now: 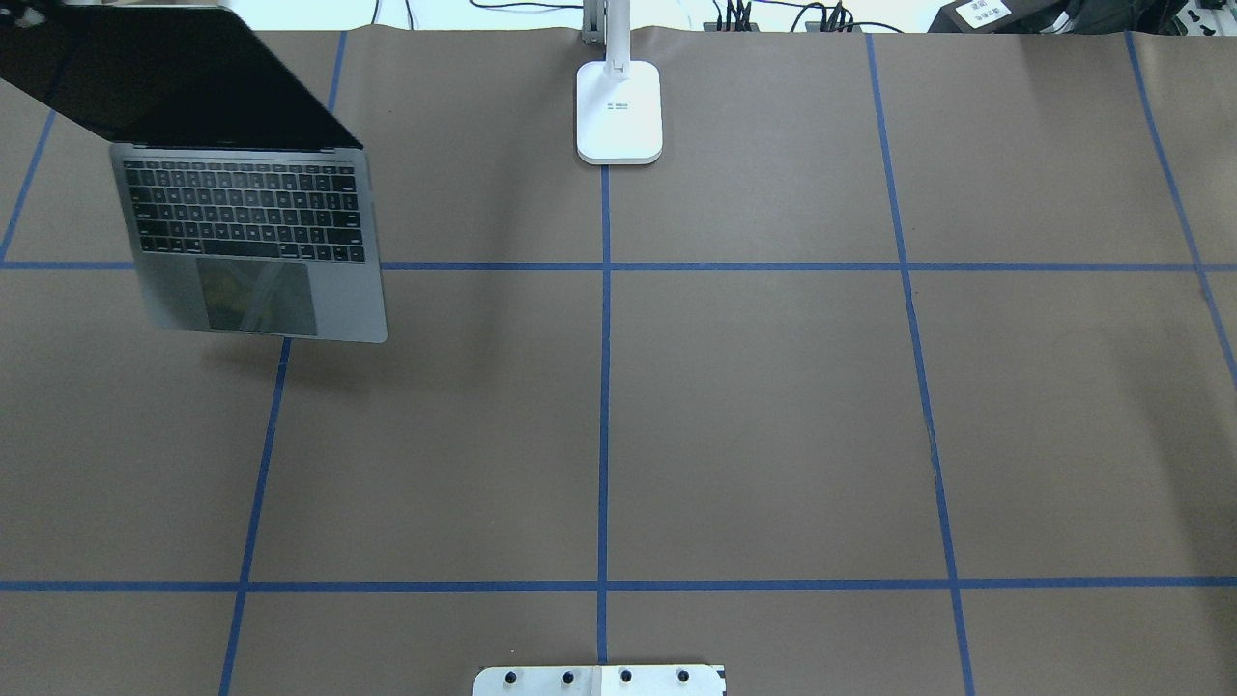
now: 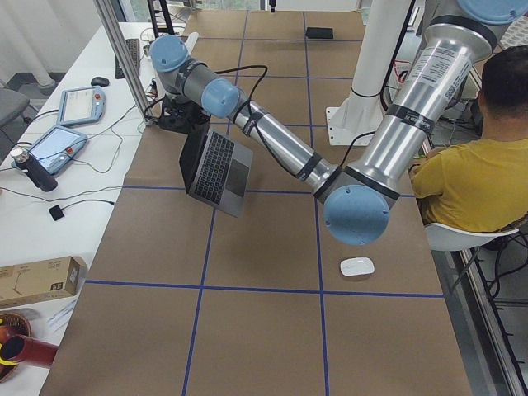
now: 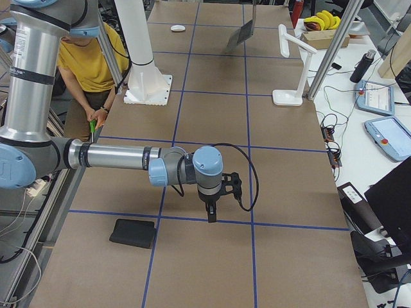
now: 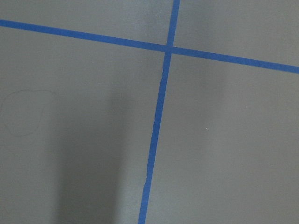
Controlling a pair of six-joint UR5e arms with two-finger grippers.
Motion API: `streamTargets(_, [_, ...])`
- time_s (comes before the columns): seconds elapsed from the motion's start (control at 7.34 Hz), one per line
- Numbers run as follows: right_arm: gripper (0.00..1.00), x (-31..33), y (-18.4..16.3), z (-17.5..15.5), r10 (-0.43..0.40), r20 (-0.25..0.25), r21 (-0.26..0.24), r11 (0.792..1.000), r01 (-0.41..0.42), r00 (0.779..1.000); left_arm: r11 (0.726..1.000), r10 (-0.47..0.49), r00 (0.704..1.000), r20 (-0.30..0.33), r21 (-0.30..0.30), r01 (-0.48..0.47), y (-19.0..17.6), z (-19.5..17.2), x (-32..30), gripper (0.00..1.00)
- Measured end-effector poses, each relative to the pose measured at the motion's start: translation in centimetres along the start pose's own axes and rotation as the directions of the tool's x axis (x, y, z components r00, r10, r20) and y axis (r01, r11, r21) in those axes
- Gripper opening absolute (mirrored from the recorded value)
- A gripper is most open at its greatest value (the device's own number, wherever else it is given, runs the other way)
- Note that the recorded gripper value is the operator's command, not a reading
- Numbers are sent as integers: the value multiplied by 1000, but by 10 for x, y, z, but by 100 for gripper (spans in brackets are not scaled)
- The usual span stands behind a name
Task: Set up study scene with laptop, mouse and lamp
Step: 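Carry the laptop with the left gripper onto the table toward the lamp, then lower the laptop in front of the white lamp base and open the left gripper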
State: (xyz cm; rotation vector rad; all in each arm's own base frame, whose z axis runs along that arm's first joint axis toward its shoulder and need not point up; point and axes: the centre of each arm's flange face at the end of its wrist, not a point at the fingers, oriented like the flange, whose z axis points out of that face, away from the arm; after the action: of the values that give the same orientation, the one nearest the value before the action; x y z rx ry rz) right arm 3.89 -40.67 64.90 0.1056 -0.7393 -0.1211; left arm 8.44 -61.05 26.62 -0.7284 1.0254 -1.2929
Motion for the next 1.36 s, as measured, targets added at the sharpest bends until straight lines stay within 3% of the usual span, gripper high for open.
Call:
streamTargets(0.54, [100,2,1,2,4,0,-5,1000,-4,1000,997,-42,999,-25,57,43,163,112,-6,0])
streamTargets(0.82, [100,4,2,4,8,0,-9,1000,-8,1000,994,-77,996,-34,69,79,220,147,3,0])
streamTargets(1.09, [100,4,2,5,9,0,-11,1000,-9,1000,990,-105,993,-58,90,110,256,185,17,0])
streamTargets(1.36, [100,5,2,6,11,0,-12,1000,-11,1000,987,-118,991,-56,100,123,257,218,29,0])
